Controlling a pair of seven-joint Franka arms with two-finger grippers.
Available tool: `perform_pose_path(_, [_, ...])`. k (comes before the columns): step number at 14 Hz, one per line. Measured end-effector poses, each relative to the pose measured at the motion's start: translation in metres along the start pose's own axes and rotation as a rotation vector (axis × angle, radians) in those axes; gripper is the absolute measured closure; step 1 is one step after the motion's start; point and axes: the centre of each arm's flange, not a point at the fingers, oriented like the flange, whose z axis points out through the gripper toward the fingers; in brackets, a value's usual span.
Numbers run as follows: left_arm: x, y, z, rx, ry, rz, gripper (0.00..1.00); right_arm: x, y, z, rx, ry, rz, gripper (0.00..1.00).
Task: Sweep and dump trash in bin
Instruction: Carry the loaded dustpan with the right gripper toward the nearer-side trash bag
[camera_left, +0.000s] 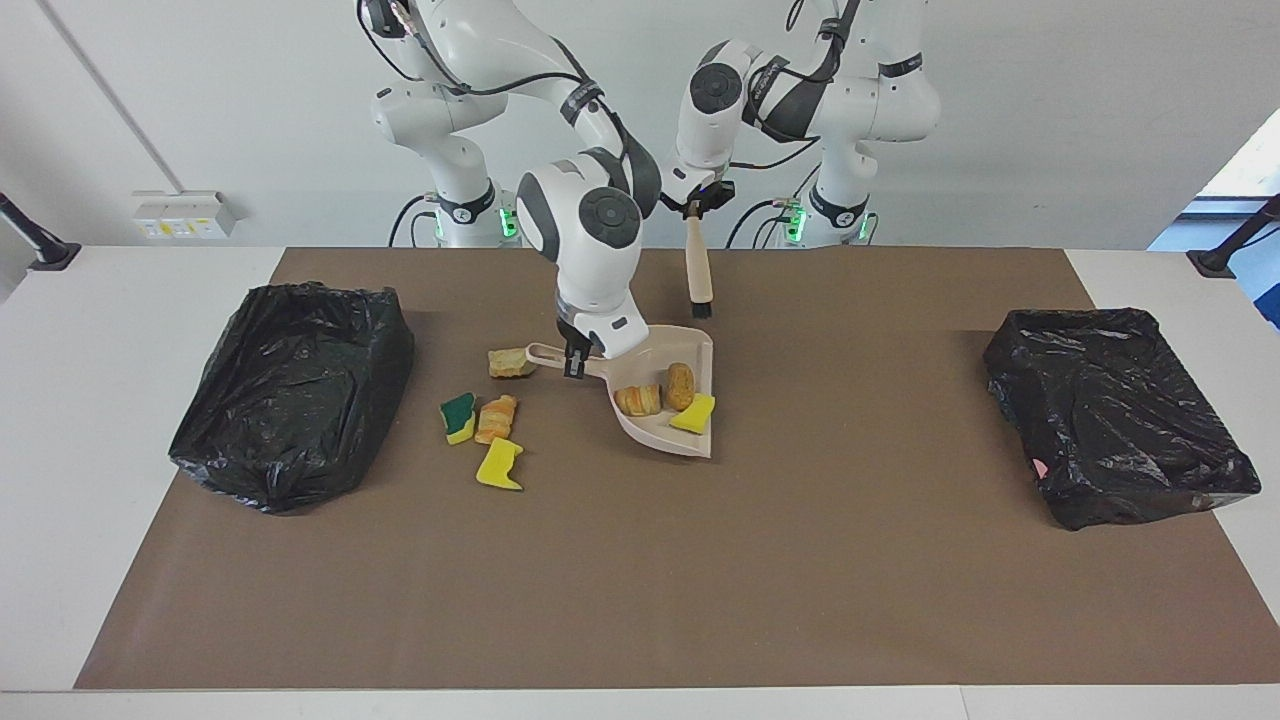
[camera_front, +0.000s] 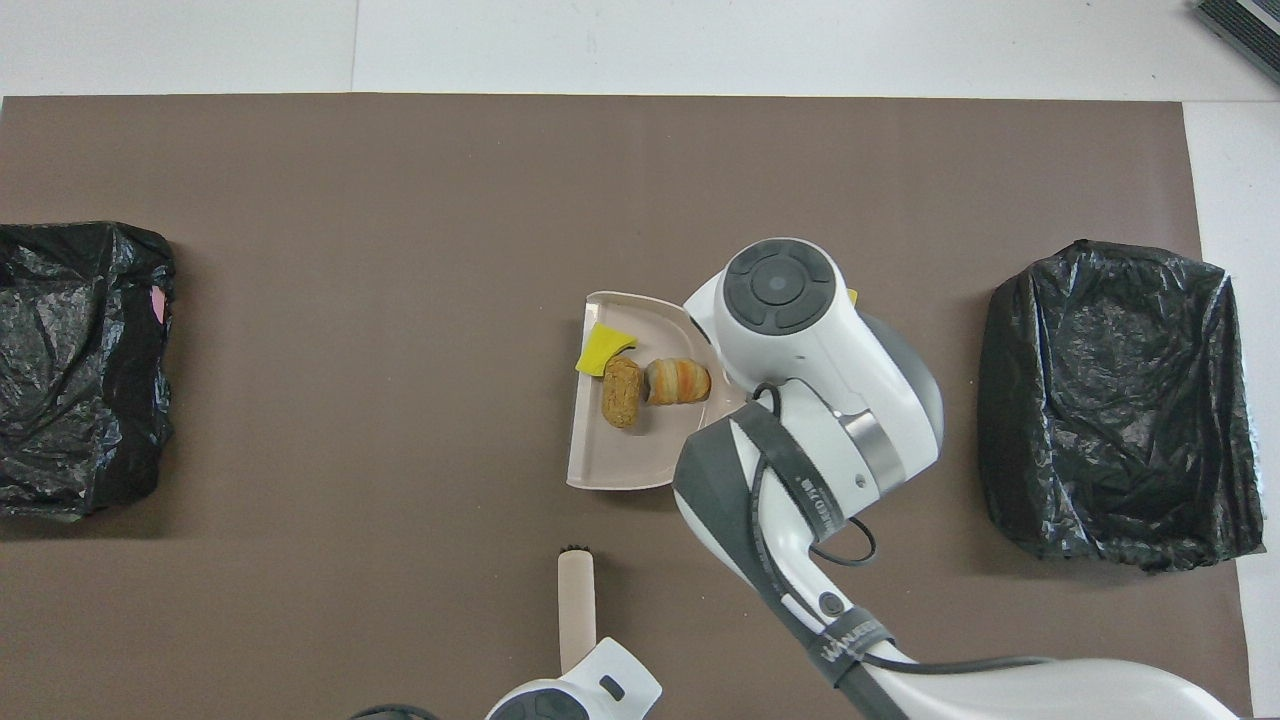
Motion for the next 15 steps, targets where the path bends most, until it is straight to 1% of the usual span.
perform_pose_path(2, [-0.009, 0.007, 0.017, -0.026, -0.003, -0.009, 0.74, -0.039, 0.013, -0.021, -0.005, 0.016, 0.034, 0.68])
perform_pose_path(6, [-0.011, 0.005, 0.033, -0.033, 0.005, -0.024, 0.74, -0.116, 0.04, -0.048, 0.008, 0.047, 0.084, 0.68])
perform_pose_path(9, [-0.009, 0.002, 0.035, -0.035, 0.006, -0.032, 0.74, -0.172, 0.06, -0.052, 0.008, 0.063, 0.124, 0.68])
perform_pose_path(11, [-0.005, 0.001, 0.037, -0.067, 0.018, -0.053, 0.74, -0.214, 0.068, -0.053, 0.005, 0.074, 0.165, 0.68])
perform_pose_path(15, [-0.004, 0.0, 0.039, -0.083, 0.021, -0.064, 0.74, -0.318, 0.08, -0.041, 0.02, 0.09, 0.199, 0.68])
